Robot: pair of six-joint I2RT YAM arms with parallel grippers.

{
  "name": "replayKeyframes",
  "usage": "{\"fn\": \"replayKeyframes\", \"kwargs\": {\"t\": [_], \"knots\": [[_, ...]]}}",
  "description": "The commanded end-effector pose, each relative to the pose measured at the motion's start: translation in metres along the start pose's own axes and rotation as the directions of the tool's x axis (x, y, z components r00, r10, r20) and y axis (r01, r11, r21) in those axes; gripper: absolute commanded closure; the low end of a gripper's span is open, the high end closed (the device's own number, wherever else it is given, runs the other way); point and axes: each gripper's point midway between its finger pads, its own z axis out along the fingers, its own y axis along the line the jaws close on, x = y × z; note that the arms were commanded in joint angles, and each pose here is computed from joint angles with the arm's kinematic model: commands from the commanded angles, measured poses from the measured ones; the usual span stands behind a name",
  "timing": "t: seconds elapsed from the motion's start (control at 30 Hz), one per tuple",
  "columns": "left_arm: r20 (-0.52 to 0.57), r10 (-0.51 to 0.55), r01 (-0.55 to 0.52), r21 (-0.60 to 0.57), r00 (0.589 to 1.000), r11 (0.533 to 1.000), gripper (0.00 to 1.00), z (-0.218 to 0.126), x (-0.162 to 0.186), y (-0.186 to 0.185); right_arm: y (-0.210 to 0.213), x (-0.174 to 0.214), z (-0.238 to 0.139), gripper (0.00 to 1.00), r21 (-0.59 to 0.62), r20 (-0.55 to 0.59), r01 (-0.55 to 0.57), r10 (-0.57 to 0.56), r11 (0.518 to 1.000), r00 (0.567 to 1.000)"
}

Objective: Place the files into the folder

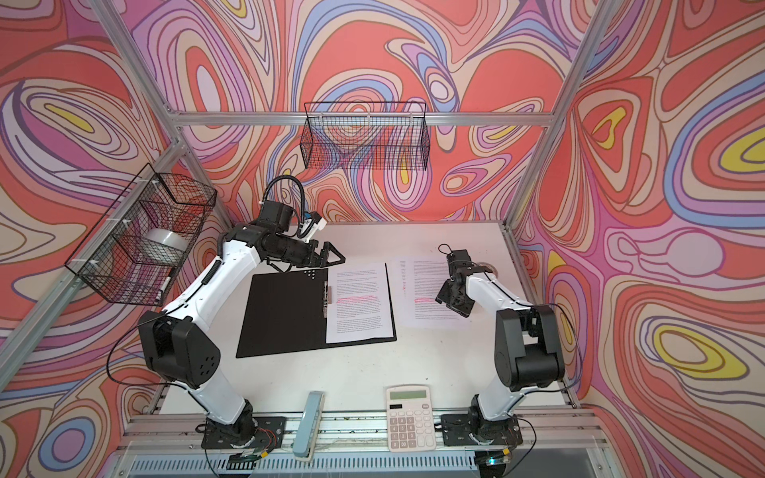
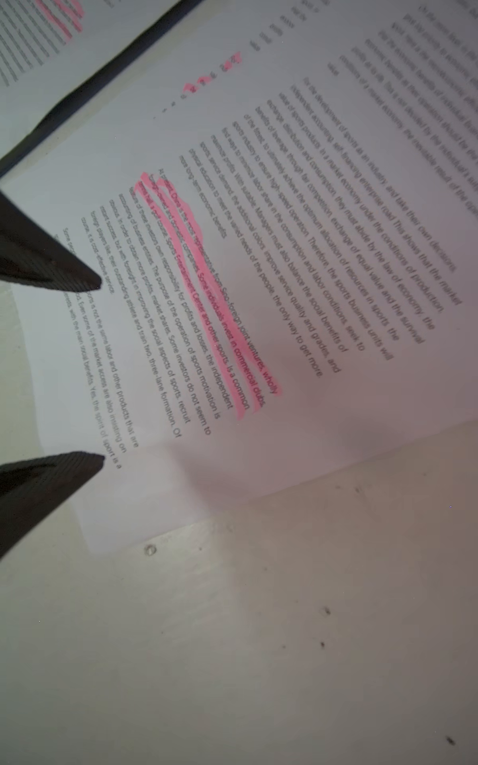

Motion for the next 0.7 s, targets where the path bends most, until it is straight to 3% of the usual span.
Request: {"fn": "replayKeyframes", "kwargs": {"t": [0.0,0.47,0.67], "knots": [[-0.008,0.016,-0.016,-0.008,1.0,1.0,0.0,-0.006,0.007,-0.004,-0.018,0.006,0.013,0.33,0.06,-0.012,-0.022,0.023,0.998,1.0],[-0.02,0.02,-0.02,-0.007,1.0,1.0,0.0,-0.002,0.012,-0.006,-0.027,0.019,0.045,0.34,0.052,-0.091,-0.041,0.045,0.998,0.995],[-0.019,0.016,-0.016,-0.008,1.0,1.0,0.0,-0.002,0.013,-0.006,-0.036,0.024,0.059,0.39,0.078,-0.122,-0.027,0.036,0.997,0.992]]}}
